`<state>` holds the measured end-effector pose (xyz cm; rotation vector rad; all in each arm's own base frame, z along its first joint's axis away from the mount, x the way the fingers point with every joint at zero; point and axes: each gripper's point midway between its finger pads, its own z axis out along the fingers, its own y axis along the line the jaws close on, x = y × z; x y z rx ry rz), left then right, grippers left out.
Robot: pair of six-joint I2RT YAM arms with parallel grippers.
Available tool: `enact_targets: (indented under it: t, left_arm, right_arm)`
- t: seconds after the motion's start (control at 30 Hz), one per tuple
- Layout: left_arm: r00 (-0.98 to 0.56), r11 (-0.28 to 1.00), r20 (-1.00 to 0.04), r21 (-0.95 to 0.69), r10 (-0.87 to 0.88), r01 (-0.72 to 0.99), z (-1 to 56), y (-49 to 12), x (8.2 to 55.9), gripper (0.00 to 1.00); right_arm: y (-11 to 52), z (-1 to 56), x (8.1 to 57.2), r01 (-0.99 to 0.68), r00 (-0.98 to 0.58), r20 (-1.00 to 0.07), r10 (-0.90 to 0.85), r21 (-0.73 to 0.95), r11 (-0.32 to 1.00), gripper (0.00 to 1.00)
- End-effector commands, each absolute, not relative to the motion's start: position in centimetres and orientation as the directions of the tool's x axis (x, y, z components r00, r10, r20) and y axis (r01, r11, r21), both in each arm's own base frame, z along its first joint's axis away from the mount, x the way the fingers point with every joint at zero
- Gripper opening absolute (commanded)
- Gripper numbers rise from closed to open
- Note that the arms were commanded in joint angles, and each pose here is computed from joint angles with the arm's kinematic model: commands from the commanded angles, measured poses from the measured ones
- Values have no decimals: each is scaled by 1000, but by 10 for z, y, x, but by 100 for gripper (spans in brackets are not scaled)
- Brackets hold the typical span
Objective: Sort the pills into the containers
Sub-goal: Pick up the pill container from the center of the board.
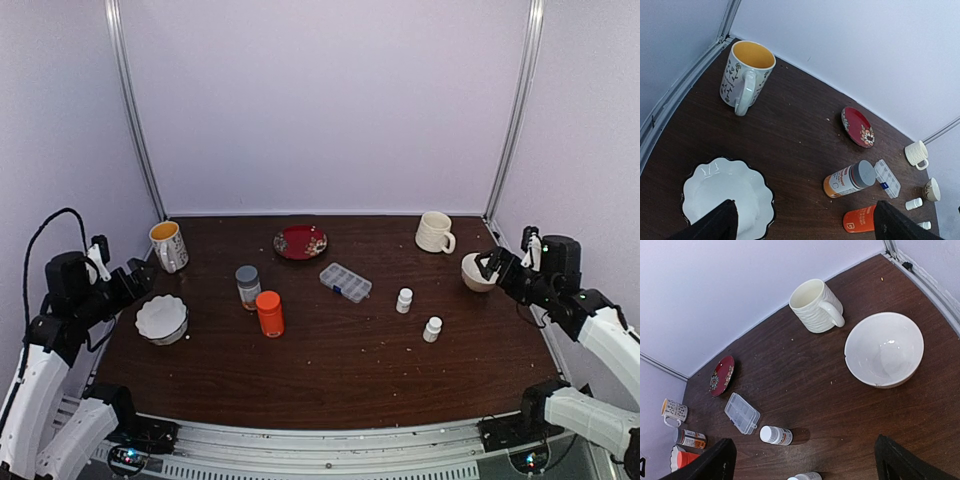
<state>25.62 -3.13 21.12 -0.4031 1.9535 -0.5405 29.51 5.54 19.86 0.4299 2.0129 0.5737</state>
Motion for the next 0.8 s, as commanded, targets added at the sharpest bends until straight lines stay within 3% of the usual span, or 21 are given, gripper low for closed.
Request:
enact_targets:
  t: [0.0,0.17,0.33,0.77]
  left_arm:
    - [-420,837,-762,-548,-493,12,234,-39,252,98]
    - [-493,849,-762,-522,-420,83,231,-53,249,97]
    - [-558,818,-717,-565,-419,112,210,-67,251,97]
    - [-595,829,-763,-487,-251,275,216,-131,253,97]
  right_arm:
    - [62,179,292,102,-524,-645,557,602,792,100]
    - [71,158,281,112,-562,-655,505,545,831,100]
    - [114,178,275,-50,-597,-750,285,390,920,100]
    - [205,203,278,-436,-618,-778,-115,217,874,100]
